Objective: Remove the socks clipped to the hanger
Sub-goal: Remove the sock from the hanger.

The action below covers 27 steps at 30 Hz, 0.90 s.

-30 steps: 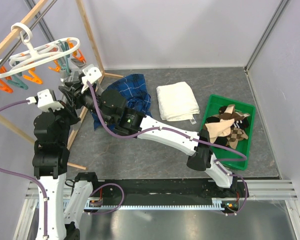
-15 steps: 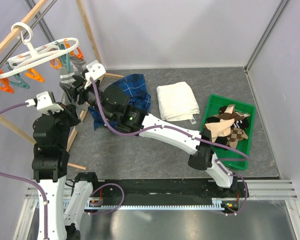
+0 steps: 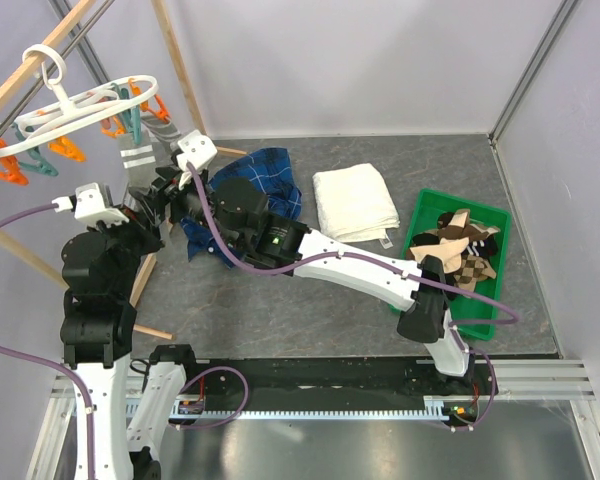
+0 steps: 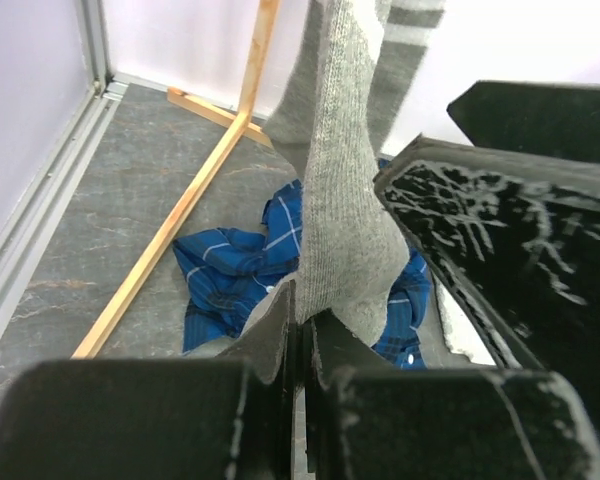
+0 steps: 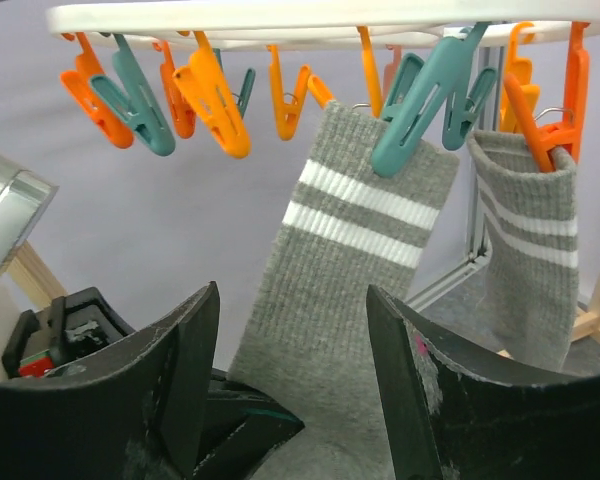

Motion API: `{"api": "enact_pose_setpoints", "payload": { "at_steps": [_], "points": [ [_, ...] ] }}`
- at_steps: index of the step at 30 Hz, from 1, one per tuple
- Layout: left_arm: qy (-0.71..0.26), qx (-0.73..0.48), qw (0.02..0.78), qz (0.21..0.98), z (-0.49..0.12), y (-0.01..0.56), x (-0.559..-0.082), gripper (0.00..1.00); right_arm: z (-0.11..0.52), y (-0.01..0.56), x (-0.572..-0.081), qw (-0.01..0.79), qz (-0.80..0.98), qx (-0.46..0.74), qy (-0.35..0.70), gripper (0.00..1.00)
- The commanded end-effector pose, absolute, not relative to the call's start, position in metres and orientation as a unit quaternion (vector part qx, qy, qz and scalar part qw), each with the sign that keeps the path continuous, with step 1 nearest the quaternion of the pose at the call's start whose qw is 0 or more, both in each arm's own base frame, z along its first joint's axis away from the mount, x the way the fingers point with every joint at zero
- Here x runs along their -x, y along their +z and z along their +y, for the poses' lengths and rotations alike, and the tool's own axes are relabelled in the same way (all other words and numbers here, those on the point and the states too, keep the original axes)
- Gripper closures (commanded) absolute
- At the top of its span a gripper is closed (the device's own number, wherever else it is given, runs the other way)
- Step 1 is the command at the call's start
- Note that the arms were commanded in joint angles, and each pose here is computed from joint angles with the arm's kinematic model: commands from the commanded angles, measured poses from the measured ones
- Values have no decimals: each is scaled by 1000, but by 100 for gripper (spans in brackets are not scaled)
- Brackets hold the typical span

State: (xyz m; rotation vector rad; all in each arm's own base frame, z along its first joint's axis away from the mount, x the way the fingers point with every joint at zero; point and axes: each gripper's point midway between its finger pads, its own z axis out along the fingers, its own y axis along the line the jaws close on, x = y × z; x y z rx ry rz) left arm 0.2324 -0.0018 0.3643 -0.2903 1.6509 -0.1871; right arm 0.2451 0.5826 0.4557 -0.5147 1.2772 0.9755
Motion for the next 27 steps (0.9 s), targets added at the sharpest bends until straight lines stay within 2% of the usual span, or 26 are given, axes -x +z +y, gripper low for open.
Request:
{"api": "enact_pose_setpoints", "payload": {
  "at_steps": [1, 7, 11, 12, 15, 16, 18, 19, 26, 27],
  "points": [
    [-114, 111, 681, 715, -14, 384, -230, 98, 573, 476, -237, 662, 554, 228, 450, 32],
    [-121, 90, 682, 716, -19, 385, -232, 98, 579, 461, -250, 668, 572, 229, 416, 34],
    [-118, 86, 683, 715, -19, 386, -233, 98, 586, 452, -251, 664, 577, 236, 413, 42],
    [-118, 86, 684, 715, -19, 387, -233, 98, 587, 451, -252, 664, 577, 236, 412, 46],
    [-120, 83, 685, 714, -20, 388, -234, 98, 588, 448, -254, 668, 578, 238, 404, 65],
    [-121, 82, 685, 714, -21, 388, -234, 98, 587, 449, -256, 672, 578, 237, 396, 79],
    [-121, 84, 684, 714, -21, 388, -235, 98, 586, 451, -260, 680, 576, 233, 389, 95],
    [-122, 85, 684, 714, -21, 388, -235, 97, 583, 455, -262, 687, 572, 231, 383, 100],
    [-115, 109, 692, 705, -14, 403, -230, 77, 579, 469, -260, 697, 553, 241, 387, 100],
    [-117, 110, 698, 698, -14, 412, -226, 70, 577, 469, -261, 702, 550, 247, 379, 100]
  ]
}}
